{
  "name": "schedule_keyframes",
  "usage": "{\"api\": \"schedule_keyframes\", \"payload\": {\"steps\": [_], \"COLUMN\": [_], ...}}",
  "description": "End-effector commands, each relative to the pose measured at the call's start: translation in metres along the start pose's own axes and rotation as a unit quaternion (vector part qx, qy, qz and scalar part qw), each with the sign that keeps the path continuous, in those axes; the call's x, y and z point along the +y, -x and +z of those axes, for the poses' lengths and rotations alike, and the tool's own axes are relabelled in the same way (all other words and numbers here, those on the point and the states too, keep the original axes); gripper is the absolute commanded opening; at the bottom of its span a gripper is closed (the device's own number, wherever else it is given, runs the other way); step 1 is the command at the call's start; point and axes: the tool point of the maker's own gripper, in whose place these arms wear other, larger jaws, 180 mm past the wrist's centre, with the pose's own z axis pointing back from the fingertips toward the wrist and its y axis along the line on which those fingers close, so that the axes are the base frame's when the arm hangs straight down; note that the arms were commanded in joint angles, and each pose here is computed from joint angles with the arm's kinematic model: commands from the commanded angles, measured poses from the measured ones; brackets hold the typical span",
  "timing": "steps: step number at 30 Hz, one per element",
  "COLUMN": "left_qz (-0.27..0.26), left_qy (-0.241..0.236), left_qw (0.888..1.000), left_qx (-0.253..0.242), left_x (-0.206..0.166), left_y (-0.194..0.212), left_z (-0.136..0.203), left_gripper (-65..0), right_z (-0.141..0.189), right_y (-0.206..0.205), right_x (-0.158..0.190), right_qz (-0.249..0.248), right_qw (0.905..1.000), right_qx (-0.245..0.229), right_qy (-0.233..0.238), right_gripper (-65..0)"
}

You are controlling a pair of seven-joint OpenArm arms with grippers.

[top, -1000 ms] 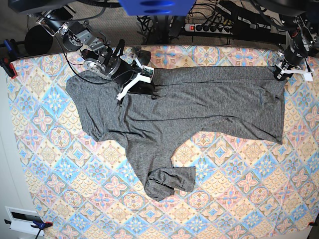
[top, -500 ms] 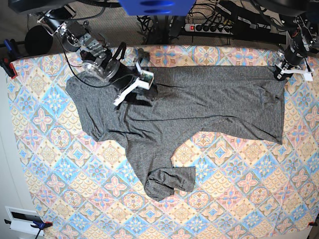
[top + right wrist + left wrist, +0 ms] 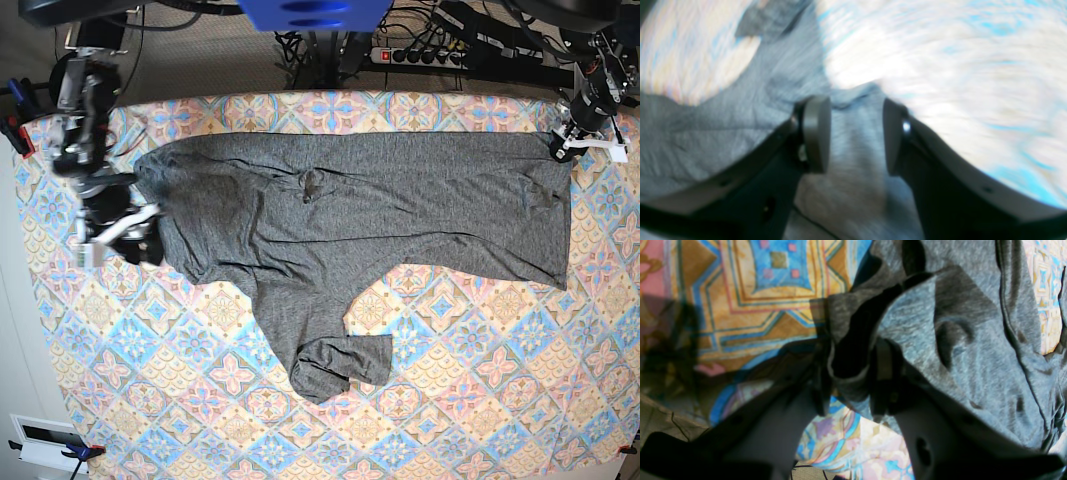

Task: Layout the t-shirt on the table in an organized manner, then fold the t-shirt properly
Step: 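Drag the held collar edge outward toward the shoulder corner with the right gripper, then pull the shoulder edge taut between the right and left grippers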

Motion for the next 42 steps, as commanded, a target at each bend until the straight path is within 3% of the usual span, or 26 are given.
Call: {"api": "schedule_keyframes", "payload": {"steps": [1, 6, 9, 13, 19, 26, 33, 36, 39, 42], "left_qz": [0.005, 0.003, 0.004, 0.004, 0.004, 0.004, 0.004, 0.004, 0.004, 0.004], "left_qy": [-0.073, -0.074, -0.073, -0.073, -0.073, -0.074, -0.074, -0.074, -0.075, -0.075], "left_qw": [0.995, 0.995, 0.995, 0.995, 0.995, 0.995, 0.995, 0.995, 0.995, 0.995], "left_qx": [0.072, 0.071, 0.071, 0.071, 0.071, 0.071, 0.071, 0.071, 0.071, 0.073], "left_x": [0.035, 0.036, 0.036, 0.036, 0.036, 0.036, 0.036, 0.036, 0.037, 0.037], "left_y": [0.037, 0.035, 0.035, 0.036, 0.035, 0.035, 0.035, 0.035, 0.036, 0.036], "left_z": [0.001, 0.002, 0.002, 0.002, 0.002, 0.002, 0.002, 0.002, 0.003, 0.003], "left_gripper": [-46.2, -46.2, -46.2, -46.2, -46.2, -46.2, -46.2, -46.6, -48.5, -58.7], "right_z": [0.011, 0.043, 0.054, 0.059, 0.056, 0.055, 0.057, 0.058, 0.057, 0.057], "right_y": [-0.008, 0.038, 0.078, 0.102, 0.12, 0.151, 0.196, 0.205, 0.208, 0.208], "right_x": [-0.01, -0.045, -0.057, -0.069, -0.066, -0.049, -0.045, -0.043, -0.039, -0.038], "right_qz": [-0.007, -0.081, -0.137, -0.19, -0.201, -0.207, -0.237, -0.243, -0.241, -0.24], "right_qw": [0.9999, 0.9935, 0.9831, 0.9711, 0.9651, 0.9519, 0.9301, 0.925, 0.9238, 0.924], "right_qx": [-0.003, 0.071, 0.117, 0.142, 0.166, 0.226, 0.28, 0.292, 0.297, 0.297], "right_qy": [0.007, 0.035, 0.031, 0.029, 0.025, 0.004, 0.005, 0.004, 0.0, -0.001], "right_gripper": [-40.2, -40.2, -40.4, -40.4, -40.5, -40.5, -40.5, -40.8, -50.0, -65.0]}}
